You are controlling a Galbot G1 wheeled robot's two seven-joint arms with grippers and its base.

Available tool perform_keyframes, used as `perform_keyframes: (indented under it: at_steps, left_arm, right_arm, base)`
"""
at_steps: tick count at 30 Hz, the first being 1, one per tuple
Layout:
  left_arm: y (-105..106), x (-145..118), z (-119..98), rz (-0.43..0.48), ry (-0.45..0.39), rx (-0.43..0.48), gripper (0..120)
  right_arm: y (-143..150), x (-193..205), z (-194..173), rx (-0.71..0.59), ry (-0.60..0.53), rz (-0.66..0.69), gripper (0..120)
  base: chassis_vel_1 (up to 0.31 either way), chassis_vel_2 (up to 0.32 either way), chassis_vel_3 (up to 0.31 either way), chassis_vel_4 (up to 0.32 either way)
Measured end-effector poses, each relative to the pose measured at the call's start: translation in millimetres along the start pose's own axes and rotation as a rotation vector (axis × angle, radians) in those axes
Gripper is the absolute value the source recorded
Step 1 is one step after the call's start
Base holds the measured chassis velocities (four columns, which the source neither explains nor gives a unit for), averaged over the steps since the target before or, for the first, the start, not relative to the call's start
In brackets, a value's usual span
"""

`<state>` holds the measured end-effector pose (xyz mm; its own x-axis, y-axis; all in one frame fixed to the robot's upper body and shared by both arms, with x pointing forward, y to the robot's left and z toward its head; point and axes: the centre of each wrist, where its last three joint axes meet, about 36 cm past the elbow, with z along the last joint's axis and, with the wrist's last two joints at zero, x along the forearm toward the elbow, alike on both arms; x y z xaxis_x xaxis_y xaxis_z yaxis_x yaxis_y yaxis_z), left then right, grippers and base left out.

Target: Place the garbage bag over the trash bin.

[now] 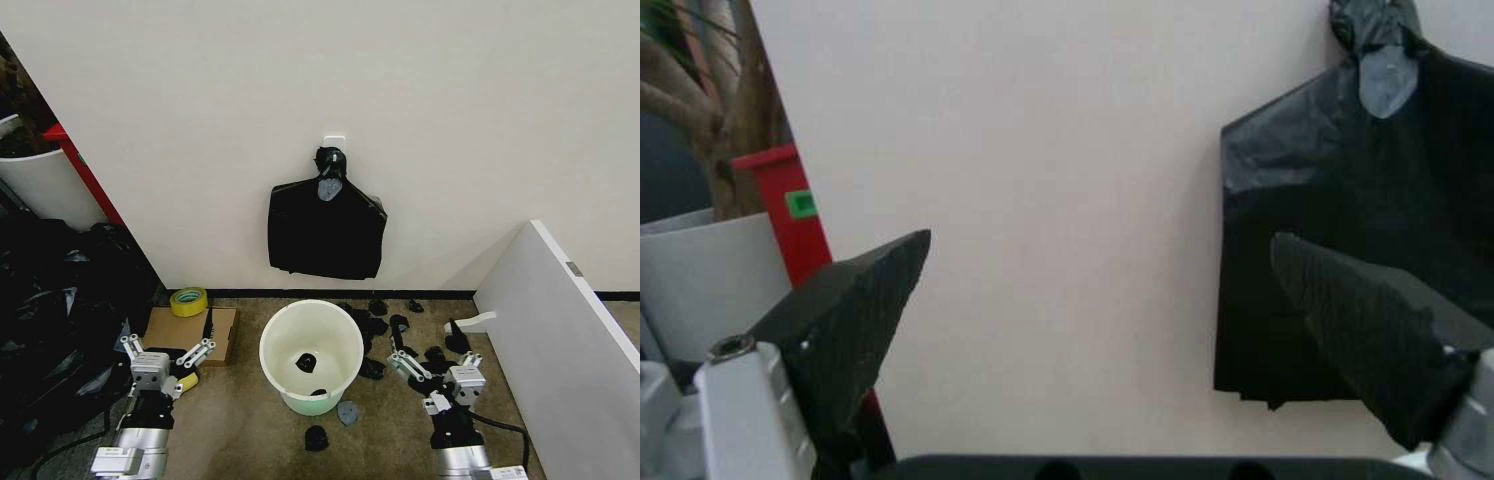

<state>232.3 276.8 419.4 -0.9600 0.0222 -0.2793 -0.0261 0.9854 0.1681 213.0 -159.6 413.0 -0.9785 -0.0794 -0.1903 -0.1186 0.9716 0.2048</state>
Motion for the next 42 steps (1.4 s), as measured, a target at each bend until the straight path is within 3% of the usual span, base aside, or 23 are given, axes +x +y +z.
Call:
perform_keyframes:
  at_steps: [27,33,42]
  left_arm:
    - [-4,8,8,-0.001,-0.004,-0.022,100]
    - [-1,11,12,-0.002,0.001,-0.028,100]
    - [3,13,13,-0.007,0.002,-0.043,100]
  right_arm:
    - [-6,-16,20,-0.123,0.080,-0.055,100]
    - [-16,-55,22,-0.292,0.110,-0.181,100]
    - [-24,-117,30,-0.442,0.143,-0.319,100]
  base:
    - [0.000,0.000,0.000,0.000]
    - [0.000,0.000,0.000,0.000]
    - [0.000,0.000,0.000,0.000]
